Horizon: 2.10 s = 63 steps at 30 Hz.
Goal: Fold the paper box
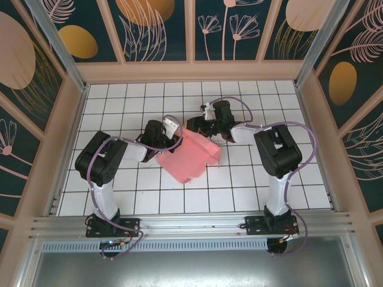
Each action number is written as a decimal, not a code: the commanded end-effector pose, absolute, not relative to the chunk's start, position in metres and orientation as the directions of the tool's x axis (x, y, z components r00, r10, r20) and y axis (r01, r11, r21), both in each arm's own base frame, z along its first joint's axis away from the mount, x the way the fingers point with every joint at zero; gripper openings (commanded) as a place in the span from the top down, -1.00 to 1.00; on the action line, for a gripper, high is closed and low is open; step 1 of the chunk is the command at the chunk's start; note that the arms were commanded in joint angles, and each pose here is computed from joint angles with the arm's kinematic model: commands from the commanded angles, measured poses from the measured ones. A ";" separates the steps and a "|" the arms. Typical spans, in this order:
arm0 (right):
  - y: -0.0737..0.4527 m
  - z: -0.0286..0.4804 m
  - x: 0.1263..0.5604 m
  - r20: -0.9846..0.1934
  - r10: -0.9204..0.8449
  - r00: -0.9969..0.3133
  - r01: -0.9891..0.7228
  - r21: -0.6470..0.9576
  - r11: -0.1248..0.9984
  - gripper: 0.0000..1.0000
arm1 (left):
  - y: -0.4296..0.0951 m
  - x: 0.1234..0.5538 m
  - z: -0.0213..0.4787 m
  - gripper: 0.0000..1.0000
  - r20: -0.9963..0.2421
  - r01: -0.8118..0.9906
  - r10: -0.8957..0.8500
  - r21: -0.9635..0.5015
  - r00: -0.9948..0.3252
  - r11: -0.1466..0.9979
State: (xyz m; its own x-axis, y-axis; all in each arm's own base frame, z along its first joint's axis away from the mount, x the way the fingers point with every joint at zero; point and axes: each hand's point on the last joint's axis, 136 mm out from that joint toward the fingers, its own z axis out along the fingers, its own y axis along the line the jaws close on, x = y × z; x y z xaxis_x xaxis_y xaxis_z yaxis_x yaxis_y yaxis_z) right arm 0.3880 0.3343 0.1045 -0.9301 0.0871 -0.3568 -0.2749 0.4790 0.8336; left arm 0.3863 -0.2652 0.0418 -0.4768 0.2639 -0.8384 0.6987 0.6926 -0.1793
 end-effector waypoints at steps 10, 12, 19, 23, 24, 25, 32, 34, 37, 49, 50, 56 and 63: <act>0.324 0.074 0.377 -0.314 0.062 -0.948 -0.239 0.823 0.515 0.00 | -0.277 0.387 0.053 0.45 -0.864 0.711 0.248 -0.164 -0.437 0.684; 0.323 0.067 0.375 -0.306 0.056 -0.950 -0.232 0.818 0.526 0.08 | -0.277 0.388 0.055 0.41 -0.867 0.711 0.249 -0.158 -0.432 0.686; 0.317 0.055 0.371 -0.304 0.040 -0.952 -0.228 0.790 0.570 0.13 | -0.279 0.395 0.059 0.36 -0.867 0.706 0.254 -0.146 -0.428 0.693; 0.317 0.057 0.370 -0.304 0.040 -0.952 -0.229 0.794 0.563 0.13 | -0.280 0.399 0.060 0.40 -0.869 0.706 0.255 -0.141 -0.424 0.694; 0.318 0.057 0.370 -0.303 0.041 -0.952 -0.229 0.796 0.560 0.13 | -0.281 0.399 0.060 0.40 -0.868 0.705 0.251 -0.148 -0.429 0.693; 0.319 0.059 0.370 -0.302 0.044 -0.952 -0.229 0.802 0.551 0.13 | -0.283 0.400 0.060 0.40 -0.867 0.705 0.247 -0.154 -0.432 0.692; 0.325 0.069 0.369 -0.289 0.058 -0.956 -0.224 0.842 0.491 0.12 | -0.288 0.404 0.047 0.65 -0.856 0.700 0.232 -0.191 -0.462 0.688; 0.324 0.069 0.370 -0.291 0.060 -0.955 -0.225 0.839 0.495 0.11 | -0.288 0.403 0.046 0.83 -0.854 0.699 0.232 -0.194 -0.465 0.688; 0.322 0.070 0.371 -0.295 0.063 -0.953 -0.225 0.835 0.502 0.11 | -0.286 0.401 0.044 1.00 -0.852 0.698 0.235 -0.192 -0.468 0.690; 0.323 0.076 0.372 -0.304 0.069 -0.950 -0.232 0.837 0.496 0.11 | -0.285 0.396 0.030 0.34 -0.840 0.697 0.241 -0.206 -0.487 0.687; 0.323 0.076 0.373 -0.304 0.069 -0.950 -0.232 0.837 0.495 0.11 | -0.284 0.396 0.027 0.37 -0.836 0.695 0.241 -0.211 -0.492 0.688; 0.323 0.075 0.372 -0.301 0.070 -0.951 -0.229 0.838 0.496 0.11 | -0.287 0.396 0.025 0.97 -0.832 0.693 0.231 -0.230 -0.504 0.684; 0.320 0.081 0.374 -0.316 0.076 -0.946 -0.238 0.832 0.501 0.11 | -0.286 0.395 0.030 1.00 -0.840 0.688 0.216 -0.231 -0.498 0.687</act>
